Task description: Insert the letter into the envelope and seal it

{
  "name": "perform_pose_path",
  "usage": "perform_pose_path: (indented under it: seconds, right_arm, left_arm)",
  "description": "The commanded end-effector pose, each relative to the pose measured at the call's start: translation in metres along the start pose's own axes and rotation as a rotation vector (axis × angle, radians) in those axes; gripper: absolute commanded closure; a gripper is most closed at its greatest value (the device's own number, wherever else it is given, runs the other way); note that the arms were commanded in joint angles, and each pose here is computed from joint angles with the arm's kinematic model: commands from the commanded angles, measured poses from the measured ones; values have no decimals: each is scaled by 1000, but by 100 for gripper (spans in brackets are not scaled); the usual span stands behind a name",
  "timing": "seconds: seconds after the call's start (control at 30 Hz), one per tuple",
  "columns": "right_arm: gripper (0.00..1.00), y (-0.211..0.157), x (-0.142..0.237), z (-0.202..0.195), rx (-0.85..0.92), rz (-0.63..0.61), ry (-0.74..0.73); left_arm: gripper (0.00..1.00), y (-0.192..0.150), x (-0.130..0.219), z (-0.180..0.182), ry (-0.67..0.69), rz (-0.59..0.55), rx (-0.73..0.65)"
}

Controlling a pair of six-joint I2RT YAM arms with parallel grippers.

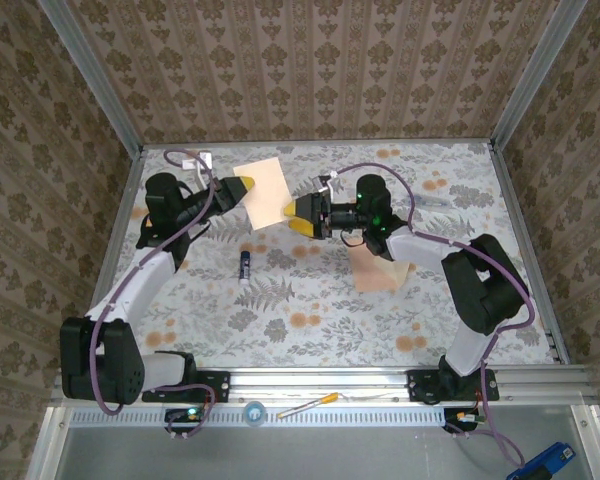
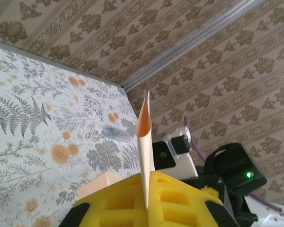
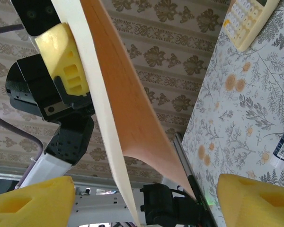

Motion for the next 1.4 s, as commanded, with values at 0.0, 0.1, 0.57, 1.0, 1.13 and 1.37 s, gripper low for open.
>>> perform_pose_path:
  seconds: [0.0,0.1,0.57,1.0,1.13,1.37]
  right_arm:
    - [20,0,-1,8,27,-56,59]
    - [21,-2,-2,9,28,-81,93]
    - [21,-15,-29,-4,-16,-162,53]
    - [21,-13,-31,-11,-28,-270,93]
    - [24,-8,-35,-9,-26,-283,132]
    - [33,-8,-35,-7,-17,-301,147]
  left_arm:
    - [100,3,2,-7,-35,-62,0]
    - [100,2,2,-3,-40,-92,20]
    - [100,-8,0,8,-24,-177,68]
    - [100,-13,-4,14,-6,-196,89]
    - [100,-20,-7,18,-7,-198,105]
    - [100,-21,-11,21,-4,-192,111]
Point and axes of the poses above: each hand's point on the last joint's axis, 136 mm out from that joint toward the fingers, its own x axis back along the fingers, its own z axis along the line the jaws close on, y = z × x, the point moved 10 cm from there along x, back along the fingers, and after that the axes turned 6 degrees about x, right-handed, at the moved point
